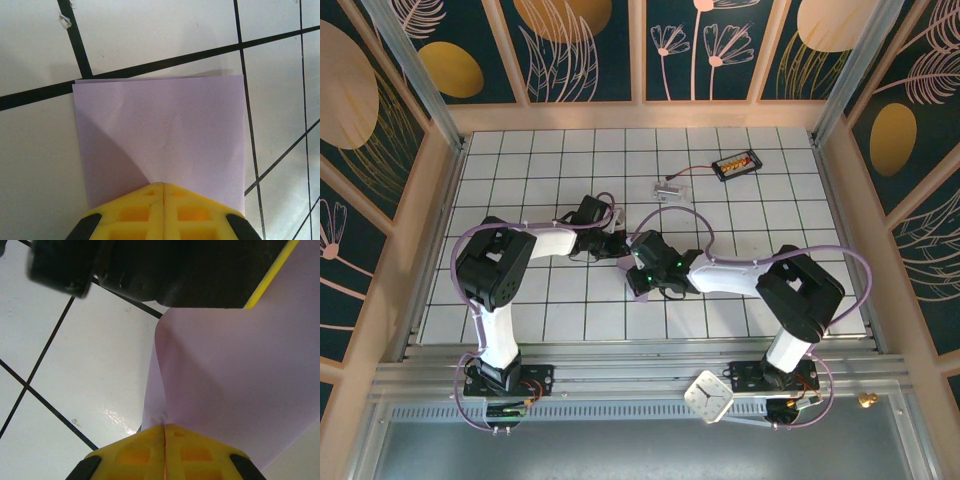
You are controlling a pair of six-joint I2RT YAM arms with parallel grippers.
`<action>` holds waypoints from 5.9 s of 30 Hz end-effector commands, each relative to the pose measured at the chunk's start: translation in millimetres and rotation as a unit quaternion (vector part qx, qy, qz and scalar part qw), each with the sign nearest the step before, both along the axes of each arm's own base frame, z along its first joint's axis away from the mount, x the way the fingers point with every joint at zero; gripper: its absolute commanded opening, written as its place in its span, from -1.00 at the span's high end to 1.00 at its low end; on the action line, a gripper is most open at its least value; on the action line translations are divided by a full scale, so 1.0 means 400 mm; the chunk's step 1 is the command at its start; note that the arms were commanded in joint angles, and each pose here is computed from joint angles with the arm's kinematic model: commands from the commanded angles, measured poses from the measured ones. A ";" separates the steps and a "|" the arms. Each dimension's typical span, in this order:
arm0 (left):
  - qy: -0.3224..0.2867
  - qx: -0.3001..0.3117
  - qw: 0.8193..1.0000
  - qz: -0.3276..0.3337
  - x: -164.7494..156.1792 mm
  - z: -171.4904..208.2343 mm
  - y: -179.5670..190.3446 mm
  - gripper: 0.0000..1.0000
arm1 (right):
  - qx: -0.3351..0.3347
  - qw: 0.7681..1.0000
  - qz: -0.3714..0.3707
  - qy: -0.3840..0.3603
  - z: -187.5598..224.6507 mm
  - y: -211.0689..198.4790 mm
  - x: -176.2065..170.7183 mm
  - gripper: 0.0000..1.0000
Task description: Fold a paper plane with a square sheet of paper (pick it up from the middle)
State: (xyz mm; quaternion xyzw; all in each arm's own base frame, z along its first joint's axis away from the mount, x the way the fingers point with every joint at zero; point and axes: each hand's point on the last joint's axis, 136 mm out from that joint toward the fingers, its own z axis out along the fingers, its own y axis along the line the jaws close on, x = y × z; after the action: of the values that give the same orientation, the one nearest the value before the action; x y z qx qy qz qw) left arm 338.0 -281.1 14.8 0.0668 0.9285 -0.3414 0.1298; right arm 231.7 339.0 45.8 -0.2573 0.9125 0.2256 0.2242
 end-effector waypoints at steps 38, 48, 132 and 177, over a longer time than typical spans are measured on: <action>0.022 0.018 1.000 -0.012 -0.025 -0.036 0.008 0.93 | 0.121 0.991 -0.034 0.051 0.035 -0.011 -0.010 0.64; 0.022 0.018 1.000 -0.012 -0.023 -0.034 0.008 0.95 | 0.155 0.985 -0.045 0.063 0.051 -0.017 -0.004 0.65; 0.023 0.022 0.999 -0.011 -0.025 -0.038 0.011 0.94 | 0.072 0.994 -0.062 0.054 -0.043 -0.094 0.057 0.95; 0.023 0.024 0.999 -0.013 -0.029 -0.037 0.014 0.94 | 0.049 0.995 -0.065 0.056 -0.071 -0.094 0.077 0.96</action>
State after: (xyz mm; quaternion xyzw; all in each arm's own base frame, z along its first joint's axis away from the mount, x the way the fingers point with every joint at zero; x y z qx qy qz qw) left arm 338.0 -280.9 14.7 0.0737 0.9281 -0.3400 0.1325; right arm 258.6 304.0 21.4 -0.1691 0.9245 0.2786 0.1978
